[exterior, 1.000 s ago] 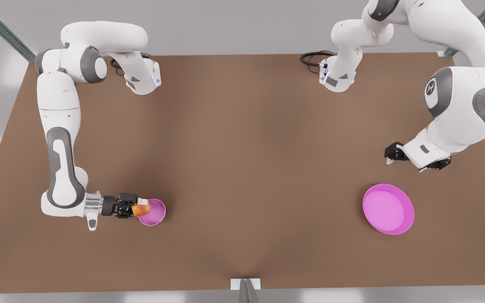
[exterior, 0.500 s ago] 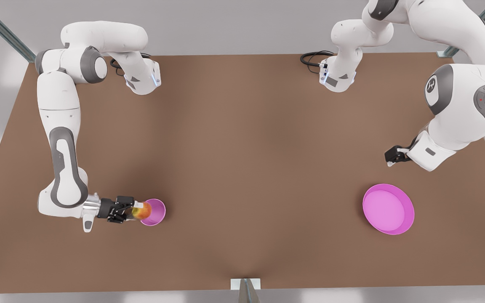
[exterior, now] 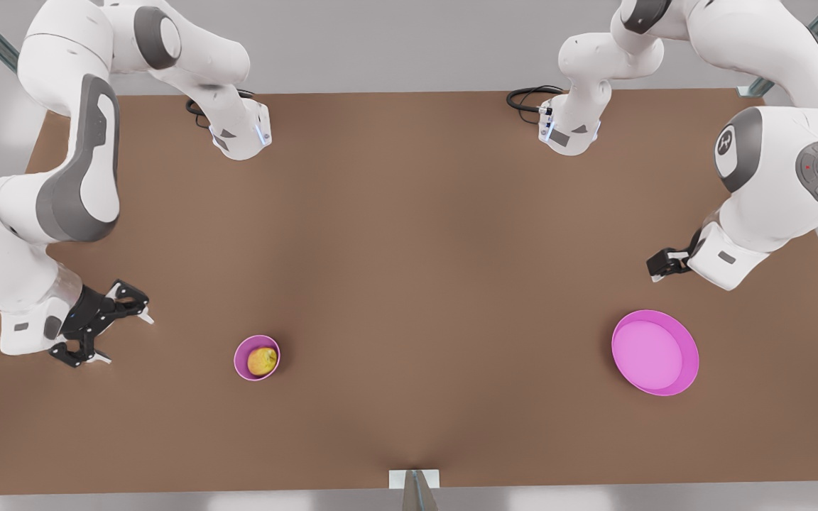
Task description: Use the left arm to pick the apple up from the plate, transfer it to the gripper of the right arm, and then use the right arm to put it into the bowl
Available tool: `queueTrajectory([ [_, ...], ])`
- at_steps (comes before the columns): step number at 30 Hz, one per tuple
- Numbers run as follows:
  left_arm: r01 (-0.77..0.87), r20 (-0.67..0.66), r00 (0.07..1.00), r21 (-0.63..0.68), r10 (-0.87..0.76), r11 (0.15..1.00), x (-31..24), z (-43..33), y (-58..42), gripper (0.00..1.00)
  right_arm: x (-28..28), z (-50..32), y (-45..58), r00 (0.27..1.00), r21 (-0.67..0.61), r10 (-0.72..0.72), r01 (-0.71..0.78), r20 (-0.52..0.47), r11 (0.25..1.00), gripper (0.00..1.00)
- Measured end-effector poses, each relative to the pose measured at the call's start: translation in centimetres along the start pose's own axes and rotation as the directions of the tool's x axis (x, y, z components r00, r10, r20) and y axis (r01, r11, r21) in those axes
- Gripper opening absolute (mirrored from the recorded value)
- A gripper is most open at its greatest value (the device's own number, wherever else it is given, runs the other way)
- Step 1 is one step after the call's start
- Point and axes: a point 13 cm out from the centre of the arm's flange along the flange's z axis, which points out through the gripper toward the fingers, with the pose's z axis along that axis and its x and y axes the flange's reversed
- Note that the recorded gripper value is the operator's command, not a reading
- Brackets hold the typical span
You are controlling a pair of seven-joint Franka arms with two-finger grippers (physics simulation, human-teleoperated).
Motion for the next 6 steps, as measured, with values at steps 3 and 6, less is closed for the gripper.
queueTrajectory([
  [3,0.001,-0.004,1.000,0.000,-0.001,1.000,0.0,0.2,0.1,1.00,3.9,0.6,0.9,0.986,0.020,0.108,-0.106,-0.125,0.994,1.00],
  [6,-0.012,-0.007,1.000,-0.001,0.012,1.000,0.1,0.3,-0.5,1.00,4.8,0.6,1.0,0.963,0.049,0.208,-0.202,-0.172,0.978,1.00],
])
